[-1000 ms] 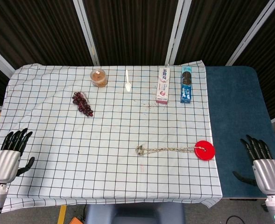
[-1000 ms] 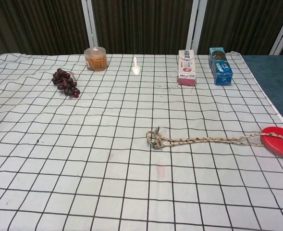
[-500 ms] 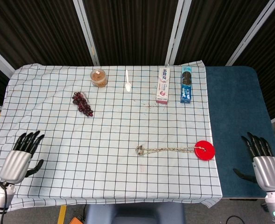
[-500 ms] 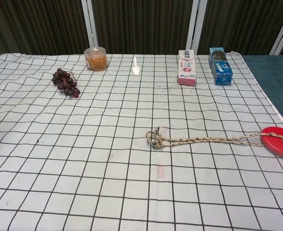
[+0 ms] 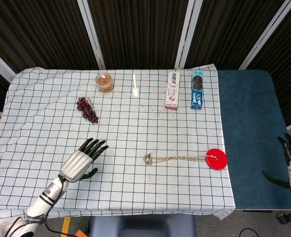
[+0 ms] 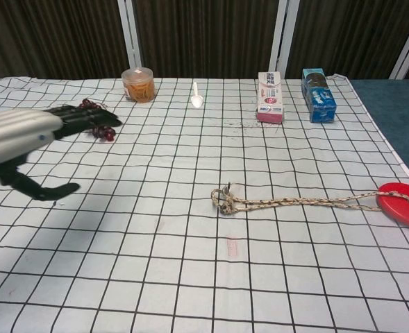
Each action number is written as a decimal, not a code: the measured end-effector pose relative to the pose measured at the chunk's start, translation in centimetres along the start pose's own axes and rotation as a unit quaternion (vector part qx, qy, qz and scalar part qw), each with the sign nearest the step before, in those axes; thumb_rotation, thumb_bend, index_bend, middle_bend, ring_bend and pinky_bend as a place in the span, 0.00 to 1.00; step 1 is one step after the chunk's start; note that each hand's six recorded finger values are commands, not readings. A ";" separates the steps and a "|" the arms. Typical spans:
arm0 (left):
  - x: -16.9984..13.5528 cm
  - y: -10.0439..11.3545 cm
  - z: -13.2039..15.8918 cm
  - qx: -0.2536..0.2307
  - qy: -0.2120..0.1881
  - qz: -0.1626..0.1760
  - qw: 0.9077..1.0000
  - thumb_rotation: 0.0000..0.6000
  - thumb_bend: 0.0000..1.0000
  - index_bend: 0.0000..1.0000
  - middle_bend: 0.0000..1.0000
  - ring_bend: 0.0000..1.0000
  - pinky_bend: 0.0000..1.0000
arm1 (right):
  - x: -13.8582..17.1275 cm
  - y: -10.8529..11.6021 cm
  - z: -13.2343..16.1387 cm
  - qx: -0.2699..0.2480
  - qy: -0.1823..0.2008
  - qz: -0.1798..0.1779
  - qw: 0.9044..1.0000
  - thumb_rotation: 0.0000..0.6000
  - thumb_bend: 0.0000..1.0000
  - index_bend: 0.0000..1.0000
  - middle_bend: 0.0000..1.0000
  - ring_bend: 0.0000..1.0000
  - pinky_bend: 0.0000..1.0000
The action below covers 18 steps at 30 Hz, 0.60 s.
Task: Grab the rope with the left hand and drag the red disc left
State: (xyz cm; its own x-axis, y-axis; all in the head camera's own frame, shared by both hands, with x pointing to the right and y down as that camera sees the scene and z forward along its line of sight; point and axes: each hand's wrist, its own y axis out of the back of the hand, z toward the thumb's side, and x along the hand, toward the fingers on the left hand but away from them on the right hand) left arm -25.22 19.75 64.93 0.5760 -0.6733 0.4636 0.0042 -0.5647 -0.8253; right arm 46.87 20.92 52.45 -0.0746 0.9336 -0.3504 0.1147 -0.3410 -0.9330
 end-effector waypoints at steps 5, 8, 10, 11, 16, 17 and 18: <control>3.9 -1.7 3.7 0.014 -0.044 -0.013 0.999 1.00 0.39 0.00 0.00 0.00 0.00 | 0.4 0.8 -1.2 0.008 -0.011 -0.003 1.000 1.00 0.27 0.00 0.00 0.00 0.00; 5.7 -2.7 4.9 0.024 -0.055 -0.023 0.998 1.00 0.39 0.00 0.00 0.00 0.00 | 0.6 1.1 -1.6 0.005 -0.018 -0.006 1.000 1.00 0.27 0.00 0.00 0.00 0.00; 6.7 -3.4 5.4 0.030 -0.059 -0.028 0.997 1.00 0.39 0.00 0.00 0.00 0.00 | 0.5 1.3 -1.9 0.002 -0.023 -0.010 1.000 1.00 0.27 0.00 0.00 0.00 0.00; 7.2 -3.6 5.6 0.032 -0.061 -0.029 0.997 1.00 0.39 0.00 0.00 0.00 0.00 | 0.4 1.5 -2.1 0.000 -0.026 -0.012 1.000 1.00 0.27 0.00 0.00 0.00 0.00; 9.4 -4.4 7.0 0.036 -0.073 -0.026 0.996 1.00 0.39 0.00 0.00 0.00 0.00 | -0.1 1.9 -2.6 -0.005 -0.033 -0.018 0.999 1.00 0.27 0.00 0.00 0.00 0.00; 9.8 -4.5 7.2 0.037 -0.076 -0.024 0.996 1.00 0.39 0.00 0.00 0.00 0.00 | -0.2 1.9 -2.6 -0.003 -0.032 -0.017 0.999 1.00 0.27 0.00 0.00 0.00 0.00; 10.1 -4.5 7.4 0.038 -0.079 -0.024 0.996 1.00 0.39 0.00 0.00 0.00 0.00 | -0.3 2.0 -2.6 -0.002 -0.031 -0.017 0.999 1.00 0.27 0.00 0.00 0.00 0.00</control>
State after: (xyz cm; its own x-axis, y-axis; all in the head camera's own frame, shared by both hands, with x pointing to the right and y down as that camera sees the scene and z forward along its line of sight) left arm -13.38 19.02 71.00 0.6951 -0.5600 0.4508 0.0925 -0.5521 -0.8286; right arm 49.68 20.20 50.93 -0.1406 0.9356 -0.3239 0.1157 -0.3094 -0.9439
